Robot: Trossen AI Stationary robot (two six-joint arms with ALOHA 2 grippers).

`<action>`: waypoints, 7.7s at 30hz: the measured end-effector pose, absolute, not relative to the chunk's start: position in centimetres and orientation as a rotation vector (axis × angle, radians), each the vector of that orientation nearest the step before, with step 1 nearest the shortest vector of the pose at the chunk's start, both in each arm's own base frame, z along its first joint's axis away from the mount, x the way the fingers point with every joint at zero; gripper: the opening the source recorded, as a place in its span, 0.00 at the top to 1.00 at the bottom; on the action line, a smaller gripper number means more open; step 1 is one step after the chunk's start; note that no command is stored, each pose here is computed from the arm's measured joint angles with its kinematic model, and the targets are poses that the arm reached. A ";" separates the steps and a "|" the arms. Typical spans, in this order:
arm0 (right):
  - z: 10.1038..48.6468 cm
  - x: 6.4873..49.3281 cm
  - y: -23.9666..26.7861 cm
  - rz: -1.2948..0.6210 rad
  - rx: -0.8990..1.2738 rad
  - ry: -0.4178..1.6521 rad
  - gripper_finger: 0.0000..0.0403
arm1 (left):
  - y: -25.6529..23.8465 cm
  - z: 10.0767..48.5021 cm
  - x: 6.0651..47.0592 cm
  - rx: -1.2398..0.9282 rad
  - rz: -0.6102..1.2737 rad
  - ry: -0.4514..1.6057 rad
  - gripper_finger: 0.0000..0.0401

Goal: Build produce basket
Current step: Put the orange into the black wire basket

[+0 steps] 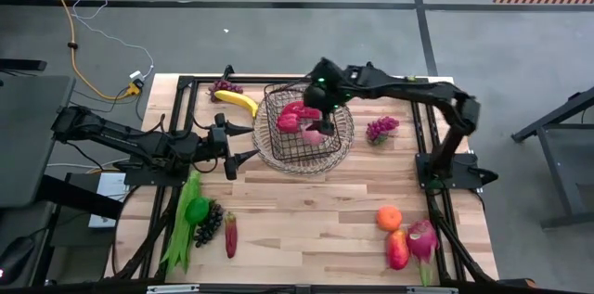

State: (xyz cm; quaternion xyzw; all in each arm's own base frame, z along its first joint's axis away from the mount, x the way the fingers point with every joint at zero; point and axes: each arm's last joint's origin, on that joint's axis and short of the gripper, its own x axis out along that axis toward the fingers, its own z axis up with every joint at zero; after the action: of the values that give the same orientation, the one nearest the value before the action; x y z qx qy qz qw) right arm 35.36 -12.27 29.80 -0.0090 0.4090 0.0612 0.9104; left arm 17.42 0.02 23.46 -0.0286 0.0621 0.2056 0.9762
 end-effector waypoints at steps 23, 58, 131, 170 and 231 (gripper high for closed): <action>28.8 21.0 -4.0 -0.037 0.020 0.040 0.02 | 0.0 23.5 17.4 -0.051 0.413 0.126 0.19; 21.9 17.0 5.8 -0.227 0.780 0.874 0.03 | 0.0 23.5 17.4 -0.063 0.405 0.125 0.19; 15.3 20.3 17.4 -0.769 0.648 1.558 0.04 | 0.0 23.5 17.4 -0.084 0.414 0.120 0.19; 27.2 34.2 7.6 0.118 -0.066 0.636 0.19 | 0.0 23.5 17.4 -0.084 0.414 0.120 0.19; 24.7 39.3 -9.2 -0.001 -0.039 0.866 0.18 | -1.1 24.7 17.6 -0.074 0.275 0.002 0.19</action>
State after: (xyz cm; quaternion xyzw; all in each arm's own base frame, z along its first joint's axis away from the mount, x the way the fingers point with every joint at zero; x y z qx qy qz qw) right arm 39.30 -9.24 24.71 -0.0187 0.4196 -0.0003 0.9075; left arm 17.60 -1.09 24.74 -0.0370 0.0010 0.1370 0.9899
